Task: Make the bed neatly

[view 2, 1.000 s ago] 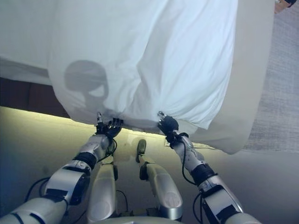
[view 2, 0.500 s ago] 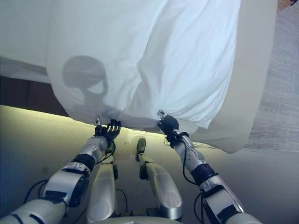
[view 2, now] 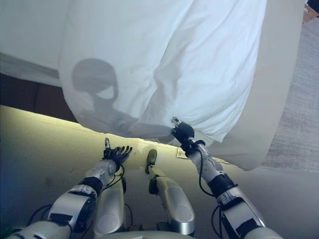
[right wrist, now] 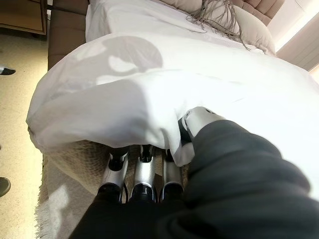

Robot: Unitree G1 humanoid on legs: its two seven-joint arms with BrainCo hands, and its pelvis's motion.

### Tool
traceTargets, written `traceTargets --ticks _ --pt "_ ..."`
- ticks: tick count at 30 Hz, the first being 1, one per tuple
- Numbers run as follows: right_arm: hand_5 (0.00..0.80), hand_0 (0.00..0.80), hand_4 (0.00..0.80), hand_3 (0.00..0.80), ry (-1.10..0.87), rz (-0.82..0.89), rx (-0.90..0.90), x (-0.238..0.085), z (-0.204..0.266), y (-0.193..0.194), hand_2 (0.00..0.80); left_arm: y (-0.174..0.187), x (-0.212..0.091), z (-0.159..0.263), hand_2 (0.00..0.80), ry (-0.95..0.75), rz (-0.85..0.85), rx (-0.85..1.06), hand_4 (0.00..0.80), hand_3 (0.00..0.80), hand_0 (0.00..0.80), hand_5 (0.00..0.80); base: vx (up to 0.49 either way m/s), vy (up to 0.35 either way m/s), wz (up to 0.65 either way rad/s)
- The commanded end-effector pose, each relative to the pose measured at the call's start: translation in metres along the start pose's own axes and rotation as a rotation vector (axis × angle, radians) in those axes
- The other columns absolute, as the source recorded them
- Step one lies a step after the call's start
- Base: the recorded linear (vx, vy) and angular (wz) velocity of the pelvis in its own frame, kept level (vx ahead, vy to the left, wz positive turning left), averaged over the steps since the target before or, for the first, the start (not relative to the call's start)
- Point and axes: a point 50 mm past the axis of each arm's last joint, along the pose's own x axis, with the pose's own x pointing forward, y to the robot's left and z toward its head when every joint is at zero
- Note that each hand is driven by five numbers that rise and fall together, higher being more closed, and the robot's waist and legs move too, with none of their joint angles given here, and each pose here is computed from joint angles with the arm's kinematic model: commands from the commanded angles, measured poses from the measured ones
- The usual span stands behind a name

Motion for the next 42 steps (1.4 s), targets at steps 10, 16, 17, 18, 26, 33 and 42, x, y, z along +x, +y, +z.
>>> traceTargets --ticks 10,16,17,18,26,33,42 --pt "0.800 0.800 0.800 0.800 -0.061 0.280 0.028 0.001 0.013 0.056 0.800 -0.072 -0.004 0.009 0.000 -0.061 -0.325 0.001 0.000 0.000 0.000 0.000 -0.009 0.031 -0.03" --pt "0.800 0.800 0.800 0.800 -0.064 0.290 0.016 -0.002 0.016 0.054 0.800 -0.109 -0.013 0.030 0.000 -0.130 -0.438 -0.015 0.000 0.000 0.000 0.000 -0.016 0.033 -0.03" --pt "0.800 0.800 0.800 0.800 -0.066 0.292 0.013 -0.003 0.016 0.053 0.800 -0.114 -0.014 0.033 0.000 -0.141 -0.455 -0.016 0.000 0.000 0.000 0.000 -0.023 0.049 -0.03" --pt "0.800 0.800 0.800 0.800 -0.067 0.292 0.009 -0.003 0.016 0.054 0.800 -0.117 -0.015 0.036 0.000 -0.152 -0.467 -0.019 0.000 0.000 0.000 0.000 -0.026 0.051 -0.04" --pt "0.800 0.800 0.800 0.800 -0.072 0.276 -0.006 -0.002 0.020 0.049 0.800 -0.125 -0.021 0.053 0.000 -0.206 -0.499 -0.023 0.000 0.000 0.000 0.000 -0.022 0.040 0.01" --pt "0.800 0.800 0.800 0.800 -0.062 0.268 -0.024 0.001 0.024 0.049 0.800 -0.119 -0.019 0.052 0.800 -0.209 -0.477 0.021 0.800 0.800 0.800 0.800 -0.021 0.056 0.00" --pt "0.800 0.800 0.800 0.800 -0.050 0.232 -0.045 0.006 0.022 0.048 0.800 -0.113 -0.016 0.042 0.800 -0.214 -0.475 0.086 0.800 0.800 0.800 0.800 -0.004 0.030 0.01"
